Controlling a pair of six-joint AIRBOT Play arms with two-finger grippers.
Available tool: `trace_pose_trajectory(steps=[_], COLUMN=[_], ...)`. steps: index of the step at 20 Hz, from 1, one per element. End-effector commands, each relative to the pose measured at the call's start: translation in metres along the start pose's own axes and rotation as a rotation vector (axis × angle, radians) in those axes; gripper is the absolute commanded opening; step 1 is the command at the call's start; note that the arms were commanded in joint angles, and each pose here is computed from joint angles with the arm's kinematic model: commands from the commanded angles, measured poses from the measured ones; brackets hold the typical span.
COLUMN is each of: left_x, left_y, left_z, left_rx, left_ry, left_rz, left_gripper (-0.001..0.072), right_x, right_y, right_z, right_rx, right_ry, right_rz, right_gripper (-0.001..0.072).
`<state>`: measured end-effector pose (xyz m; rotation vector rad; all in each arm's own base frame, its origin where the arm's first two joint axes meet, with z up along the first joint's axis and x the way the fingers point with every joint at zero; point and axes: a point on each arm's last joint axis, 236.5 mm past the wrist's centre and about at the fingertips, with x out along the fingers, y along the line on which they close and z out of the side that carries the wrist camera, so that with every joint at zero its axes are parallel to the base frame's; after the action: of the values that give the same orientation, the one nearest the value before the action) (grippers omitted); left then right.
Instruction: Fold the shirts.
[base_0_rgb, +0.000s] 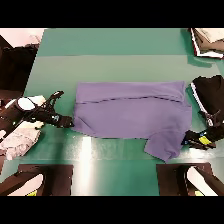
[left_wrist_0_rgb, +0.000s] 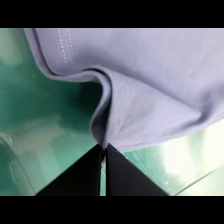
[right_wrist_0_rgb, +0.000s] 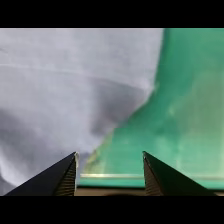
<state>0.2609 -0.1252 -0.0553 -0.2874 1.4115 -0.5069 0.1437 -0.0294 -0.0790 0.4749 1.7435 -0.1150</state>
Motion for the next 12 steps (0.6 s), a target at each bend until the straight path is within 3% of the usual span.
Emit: trace_pose_trajectory(steps=[1,5,7,8,9,11,12], left_x=[-0.001,-0.001,-0.001,-0.001,-0.001,-0.001,-0.001], left_y=[-0.001,-0.002,-0.002,-0.003,-0.003,-0.003,-0.003], left_z=[0.001,0.002,-0.001,-0.002,-0.003,-0.003,-0.003], left_rx=[0.001,0.000,0.001,0.001,0.001,0.001,0.001], left_ry=[-0.005,-0.005,0.004,0.010,0.012,0.012,0.013], left_rz=[-0.004,-0.005,-0.008,-0.011,-0.012,-0.011,-0.011], left_gripper=[0.0027,0.0027,0.0027,0.0027,0.0027,0.0027,0.0027], right_x=[0.010,0.017,0.022,0.023,0.022,0.016,0.012], right_y=[0.009,0.018,0.022,0.024,0.025,0.028,0.029], right_z=[0.009,0.012,0.012,0.012,0.013,0.016,0.018], right_rx=[-0.017,-0.068,-0.093,-0.103,-0.117,-0.135,-0.140], right_ry=[-0.042,-0.031,-0.011,-0.011,-0.019,-0.063,-0.088], right_rz=[0.017,0.000,-0.006,-0.009,-0.014,-0.017,-0.018], right_gripper=[0.0450,0.0435,0.0296,0.0286,0.0224,0.0037,0.0020])
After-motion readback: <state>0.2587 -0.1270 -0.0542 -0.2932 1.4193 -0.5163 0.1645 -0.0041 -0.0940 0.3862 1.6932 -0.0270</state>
